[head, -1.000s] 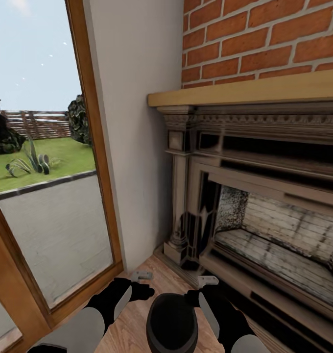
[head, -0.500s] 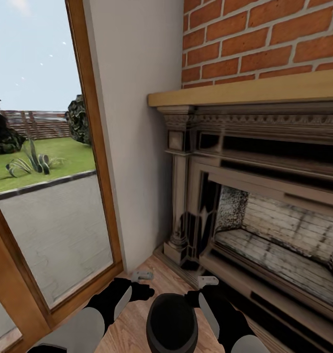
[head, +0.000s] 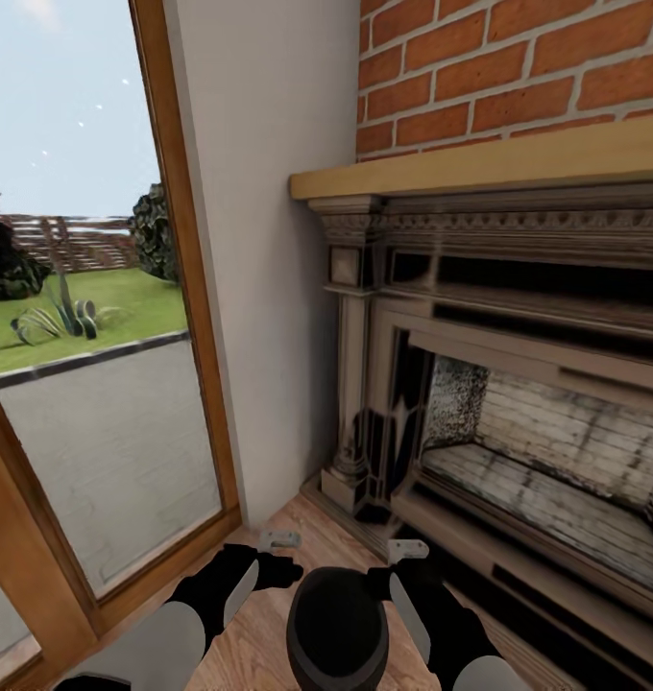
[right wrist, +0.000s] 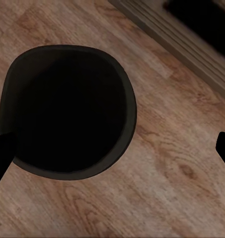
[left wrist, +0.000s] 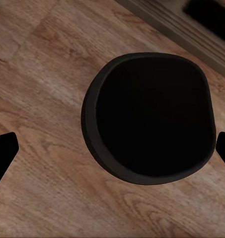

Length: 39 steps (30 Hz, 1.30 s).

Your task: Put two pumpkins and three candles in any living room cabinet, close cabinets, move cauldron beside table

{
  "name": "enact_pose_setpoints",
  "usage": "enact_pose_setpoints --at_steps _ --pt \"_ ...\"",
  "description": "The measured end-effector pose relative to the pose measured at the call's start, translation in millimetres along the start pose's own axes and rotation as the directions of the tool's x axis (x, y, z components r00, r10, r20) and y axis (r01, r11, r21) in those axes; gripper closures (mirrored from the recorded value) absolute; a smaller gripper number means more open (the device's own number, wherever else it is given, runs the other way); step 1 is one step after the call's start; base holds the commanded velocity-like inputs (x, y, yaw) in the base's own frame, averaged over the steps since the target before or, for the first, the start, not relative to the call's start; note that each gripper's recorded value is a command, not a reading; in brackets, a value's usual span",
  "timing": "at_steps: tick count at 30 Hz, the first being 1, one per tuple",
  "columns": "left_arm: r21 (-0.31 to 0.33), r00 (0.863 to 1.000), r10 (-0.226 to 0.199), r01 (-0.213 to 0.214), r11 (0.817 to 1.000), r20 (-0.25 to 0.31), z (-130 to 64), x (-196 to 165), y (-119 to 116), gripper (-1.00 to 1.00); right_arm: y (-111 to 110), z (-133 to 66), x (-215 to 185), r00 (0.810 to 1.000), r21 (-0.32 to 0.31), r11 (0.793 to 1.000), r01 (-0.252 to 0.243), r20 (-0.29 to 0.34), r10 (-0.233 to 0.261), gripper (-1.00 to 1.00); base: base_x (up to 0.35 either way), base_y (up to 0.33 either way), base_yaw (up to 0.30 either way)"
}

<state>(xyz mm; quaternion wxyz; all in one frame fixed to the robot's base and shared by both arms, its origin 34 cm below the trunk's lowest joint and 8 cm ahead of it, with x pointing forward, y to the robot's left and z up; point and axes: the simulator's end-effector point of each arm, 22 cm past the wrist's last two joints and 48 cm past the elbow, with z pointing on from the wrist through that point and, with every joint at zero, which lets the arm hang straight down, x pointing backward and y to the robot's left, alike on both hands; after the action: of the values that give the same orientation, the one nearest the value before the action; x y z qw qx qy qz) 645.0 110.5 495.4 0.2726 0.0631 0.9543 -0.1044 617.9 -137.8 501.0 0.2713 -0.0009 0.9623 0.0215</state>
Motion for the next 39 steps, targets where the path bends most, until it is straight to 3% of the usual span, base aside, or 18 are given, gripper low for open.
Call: enact_pose_setpoints --at_steps 39 --pt "0.019 1.000 0.002 -0.002 1.000 0.001 60.3 60.4 6.7 -1.00 -1.6 61.3 55.5 1.000 -0.002 1.000 0.006 0.017 -0.006 -1.00 0.000 0.000 0.000"
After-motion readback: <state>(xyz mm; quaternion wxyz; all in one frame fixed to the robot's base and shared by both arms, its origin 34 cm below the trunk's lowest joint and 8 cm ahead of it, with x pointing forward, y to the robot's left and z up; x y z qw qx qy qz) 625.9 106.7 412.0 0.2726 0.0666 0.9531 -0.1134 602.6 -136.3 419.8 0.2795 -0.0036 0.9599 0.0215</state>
